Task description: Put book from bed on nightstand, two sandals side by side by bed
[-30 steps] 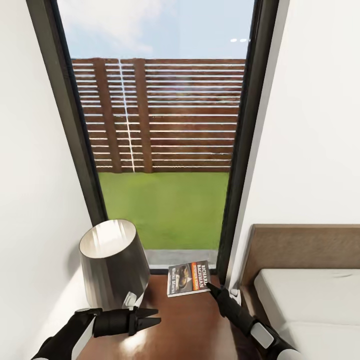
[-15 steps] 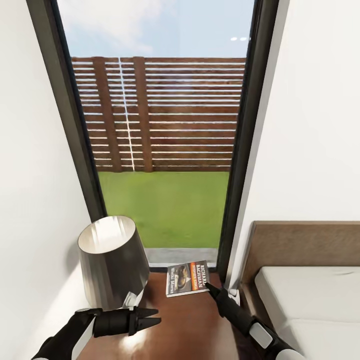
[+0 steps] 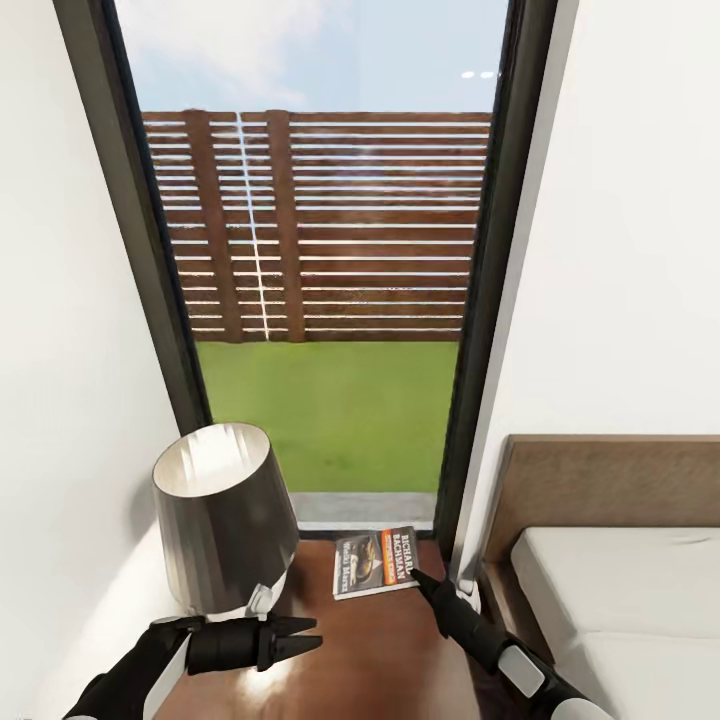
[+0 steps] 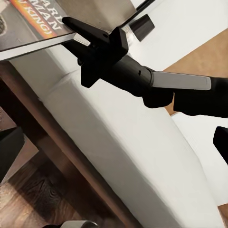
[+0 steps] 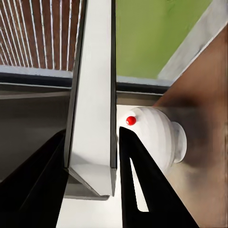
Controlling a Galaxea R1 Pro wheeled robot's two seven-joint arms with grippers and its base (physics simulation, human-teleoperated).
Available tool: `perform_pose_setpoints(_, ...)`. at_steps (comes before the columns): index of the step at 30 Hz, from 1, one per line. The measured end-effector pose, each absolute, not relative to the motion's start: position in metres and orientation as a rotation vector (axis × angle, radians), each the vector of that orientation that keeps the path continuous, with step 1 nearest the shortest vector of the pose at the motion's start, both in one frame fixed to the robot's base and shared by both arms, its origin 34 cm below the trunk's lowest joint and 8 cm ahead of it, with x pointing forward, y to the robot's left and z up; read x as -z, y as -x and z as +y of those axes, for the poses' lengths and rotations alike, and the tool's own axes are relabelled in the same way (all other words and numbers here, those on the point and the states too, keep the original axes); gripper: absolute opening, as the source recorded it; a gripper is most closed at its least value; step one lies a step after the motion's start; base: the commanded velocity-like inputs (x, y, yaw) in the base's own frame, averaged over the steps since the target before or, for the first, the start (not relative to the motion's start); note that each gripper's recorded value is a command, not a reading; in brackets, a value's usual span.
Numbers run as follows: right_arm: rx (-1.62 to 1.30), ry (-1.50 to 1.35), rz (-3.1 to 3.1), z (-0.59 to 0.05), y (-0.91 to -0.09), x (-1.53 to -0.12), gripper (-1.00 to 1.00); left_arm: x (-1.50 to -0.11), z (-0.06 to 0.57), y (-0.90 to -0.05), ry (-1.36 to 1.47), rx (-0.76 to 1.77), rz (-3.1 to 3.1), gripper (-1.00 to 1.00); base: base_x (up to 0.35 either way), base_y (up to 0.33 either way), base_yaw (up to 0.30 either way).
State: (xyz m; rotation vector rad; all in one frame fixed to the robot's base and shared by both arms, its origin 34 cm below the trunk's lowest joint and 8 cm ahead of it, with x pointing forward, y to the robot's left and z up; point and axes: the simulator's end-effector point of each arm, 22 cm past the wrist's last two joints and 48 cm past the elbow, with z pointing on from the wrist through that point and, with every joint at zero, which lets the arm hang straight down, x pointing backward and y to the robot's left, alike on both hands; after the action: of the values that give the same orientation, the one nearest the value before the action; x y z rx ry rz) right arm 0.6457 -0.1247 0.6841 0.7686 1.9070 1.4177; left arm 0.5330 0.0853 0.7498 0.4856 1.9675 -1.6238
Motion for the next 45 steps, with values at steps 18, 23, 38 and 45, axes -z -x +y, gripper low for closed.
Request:
perform_pose_setpoints(18,-1.407,-0.777,1.919,-0.125,-0.643,-0.649,-1.00,-0.717,0.085,-0.530,-0.486,1.623,1.967,1.00,0.000,0.000,0.000)
perform_pose_setpoints(23,-1.407,-0.778,1.919,-0.125,-0.642,-0.639,-1.00,-0.708,0.085,-0.529,-0.486,1.623,1.967,1.00,0.000,0.000,0.000)
perform_pose_setpoints(38,-1.409,-0.778,1.919,-0.124,-0.638,-0.610,-1.00,-0.680,0.085,-0.526,-0.487,1.624,1.966,1.00,0.000,0.000,0.000)
perform_pose_setpoints(45,-1.409,-0.778,1.919,-0.124,-0.636,-0.597,-1.00,-0.666,0.085,-0.524,-0.486,1.624,1.966,1.00,0.000,0.000,0.000)
